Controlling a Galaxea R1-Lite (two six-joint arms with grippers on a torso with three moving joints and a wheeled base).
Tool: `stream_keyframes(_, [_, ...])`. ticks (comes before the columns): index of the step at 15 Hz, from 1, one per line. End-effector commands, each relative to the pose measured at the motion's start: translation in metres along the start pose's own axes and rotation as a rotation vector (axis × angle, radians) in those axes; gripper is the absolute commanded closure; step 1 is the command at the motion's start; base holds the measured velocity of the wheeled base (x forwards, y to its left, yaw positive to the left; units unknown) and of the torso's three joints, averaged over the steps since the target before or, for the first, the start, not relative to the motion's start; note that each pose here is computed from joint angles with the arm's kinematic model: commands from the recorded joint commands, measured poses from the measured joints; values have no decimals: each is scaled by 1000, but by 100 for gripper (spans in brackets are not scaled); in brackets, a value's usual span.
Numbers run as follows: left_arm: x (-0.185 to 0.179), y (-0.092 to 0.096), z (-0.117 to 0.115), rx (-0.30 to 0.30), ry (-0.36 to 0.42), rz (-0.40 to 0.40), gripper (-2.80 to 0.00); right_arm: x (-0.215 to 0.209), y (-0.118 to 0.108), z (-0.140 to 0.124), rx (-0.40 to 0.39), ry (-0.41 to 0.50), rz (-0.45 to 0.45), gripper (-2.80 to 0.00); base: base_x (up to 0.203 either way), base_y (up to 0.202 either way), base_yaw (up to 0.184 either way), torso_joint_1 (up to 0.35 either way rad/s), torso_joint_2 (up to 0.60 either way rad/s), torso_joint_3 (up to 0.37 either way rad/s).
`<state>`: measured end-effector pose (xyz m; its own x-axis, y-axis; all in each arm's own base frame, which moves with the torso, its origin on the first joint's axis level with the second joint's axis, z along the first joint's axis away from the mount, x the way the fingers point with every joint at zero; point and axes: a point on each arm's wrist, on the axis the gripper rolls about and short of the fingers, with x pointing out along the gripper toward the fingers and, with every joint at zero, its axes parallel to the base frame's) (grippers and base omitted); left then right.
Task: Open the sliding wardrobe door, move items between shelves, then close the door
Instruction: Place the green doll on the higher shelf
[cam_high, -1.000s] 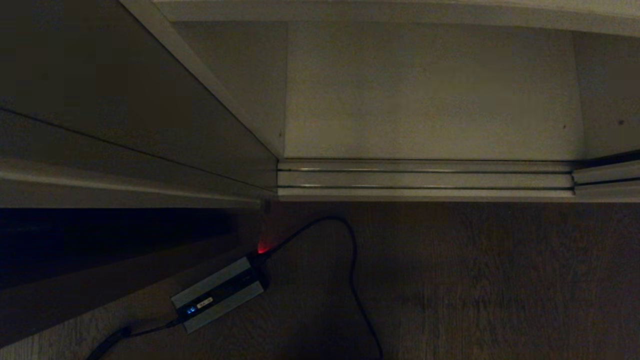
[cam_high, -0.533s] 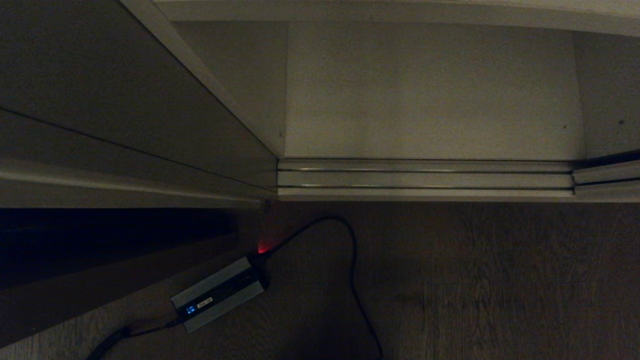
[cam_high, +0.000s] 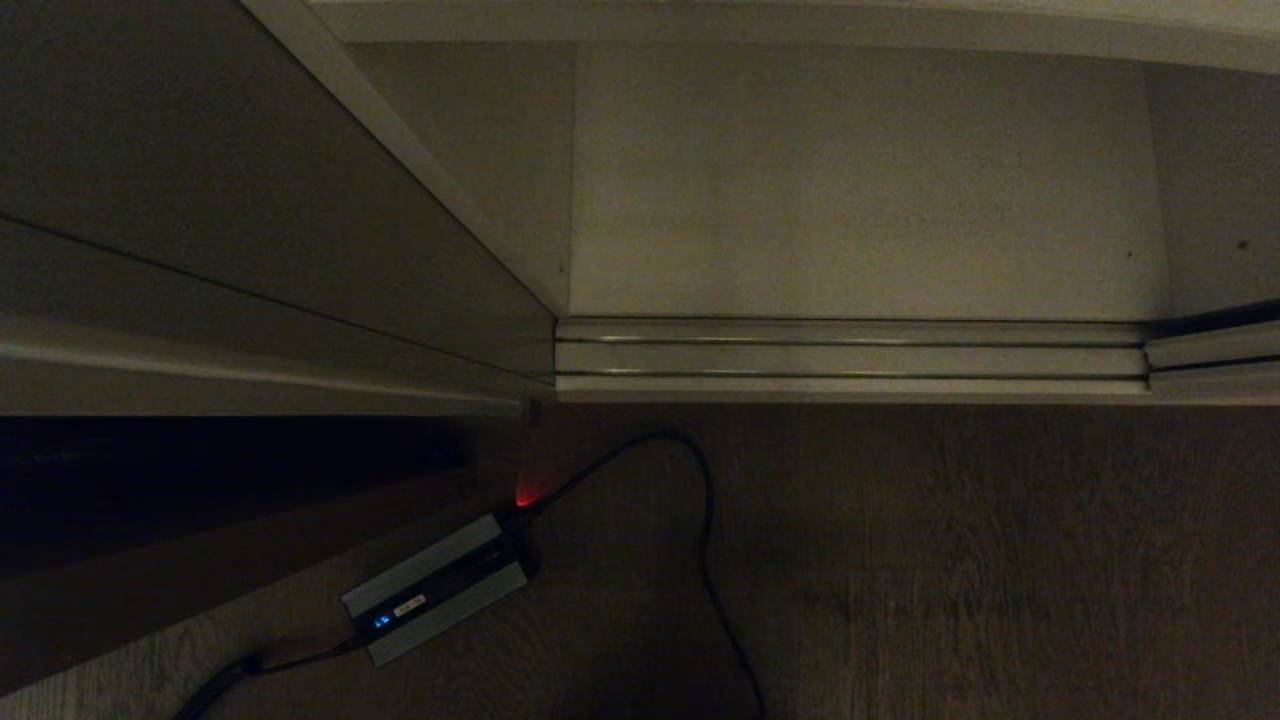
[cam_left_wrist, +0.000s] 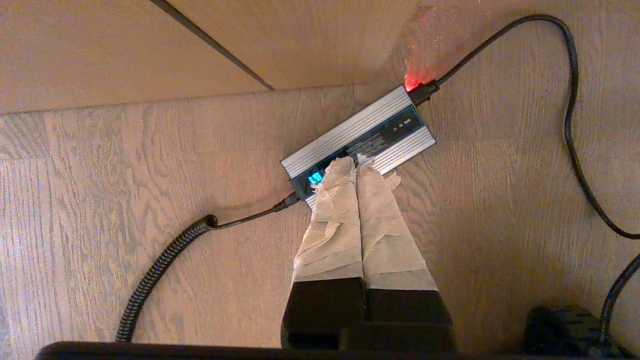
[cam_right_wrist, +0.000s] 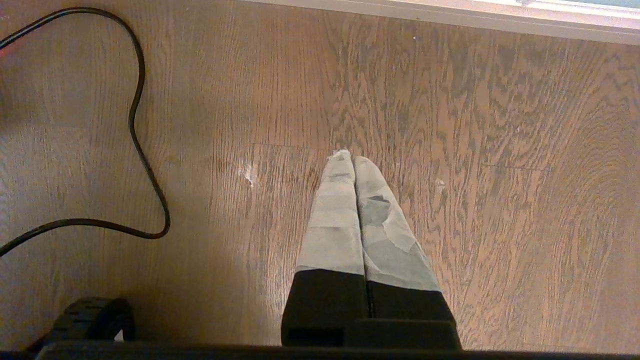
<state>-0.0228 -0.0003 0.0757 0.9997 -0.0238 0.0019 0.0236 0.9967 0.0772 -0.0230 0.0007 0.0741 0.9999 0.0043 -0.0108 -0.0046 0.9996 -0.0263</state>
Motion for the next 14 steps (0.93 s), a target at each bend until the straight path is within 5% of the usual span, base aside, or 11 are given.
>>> stream_keyframes(1, [0,0,0,-10,1,2,0,1,0,-1,-1,9,1,0,0,0,0,0,0,0])
stream_keyframes(7, [0,0,0,-4,2,2,0,1,0,-1,-1,9,1,0,0,-14,3,0,0,1])
stream_keyframes(14, [0,0,0,-1,2,2,0,1,0,-1,-2,8,0,0,0,-189,4,3,2,0])
